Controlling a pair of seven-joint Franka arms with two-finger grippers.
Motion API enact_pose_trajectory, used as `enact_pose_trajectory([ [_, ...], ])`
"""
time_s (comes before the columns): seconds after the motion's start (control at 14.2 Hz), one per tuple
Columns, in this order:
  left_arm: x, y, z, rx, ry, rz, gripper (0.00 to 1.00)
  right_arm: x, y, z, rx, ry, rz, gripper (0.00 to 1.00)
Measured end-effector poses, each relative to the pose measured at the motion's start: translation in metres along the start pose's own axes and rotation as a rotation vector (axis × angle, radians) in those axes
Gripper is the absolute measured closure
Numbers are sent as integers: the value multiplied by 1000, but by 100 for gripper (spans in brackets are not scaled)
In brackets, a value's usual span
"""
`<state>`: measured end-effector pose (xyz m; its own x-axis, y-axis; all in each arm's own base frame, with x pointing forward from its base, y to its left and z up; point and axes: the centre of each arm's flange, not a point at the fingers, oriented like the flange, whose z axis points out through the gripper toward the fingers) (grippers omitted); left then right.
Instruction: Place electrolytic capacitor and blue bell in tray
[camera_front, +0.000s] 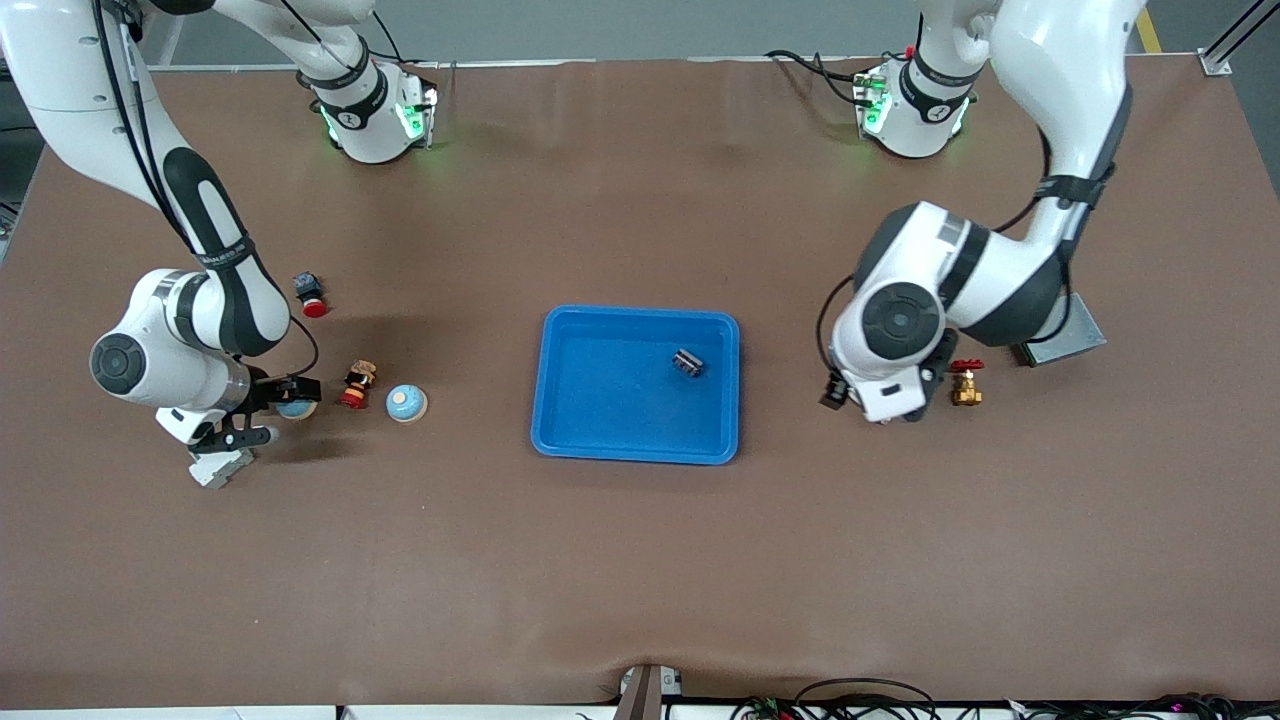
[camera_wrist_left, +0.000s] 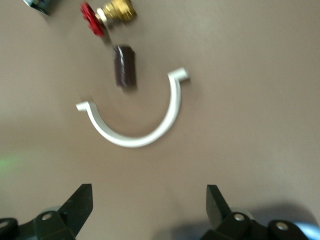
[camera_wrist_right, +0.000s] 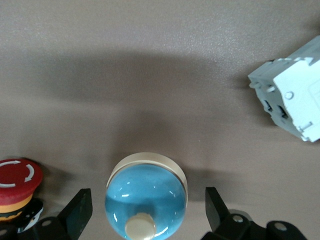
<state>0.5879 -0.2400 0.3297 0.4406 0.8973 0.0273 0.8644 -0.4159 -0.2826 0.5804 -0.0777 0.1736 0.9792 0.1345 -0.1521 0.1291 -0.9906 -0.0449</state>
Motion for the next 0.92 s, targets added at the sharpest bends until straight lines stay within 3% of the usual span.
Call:
enact_pose_trajectory([
  [0.21, 54, -20, 18, 45, -15, -77, 0, 0, 0, 2, 0, -2, 0, 0],
  [0.28, 69, -28, 24, 59, -20, -98, 0, 0, 0, 2, 0, -2, 0, 6],
  [0.42, 87, -40, 37, 77, -28, -125, 0, 0, 0, 2, 0, -1, 0, 29],
  [0.49, 90, -43, 45, 77, -31, -129, 0, 1, 0, 1, 0, 0, 0, 34],
  [0.92, 93, -51, 99, 5, -48, -136, 0, 0, 0, 1, 2, -7, -1, 34],
])
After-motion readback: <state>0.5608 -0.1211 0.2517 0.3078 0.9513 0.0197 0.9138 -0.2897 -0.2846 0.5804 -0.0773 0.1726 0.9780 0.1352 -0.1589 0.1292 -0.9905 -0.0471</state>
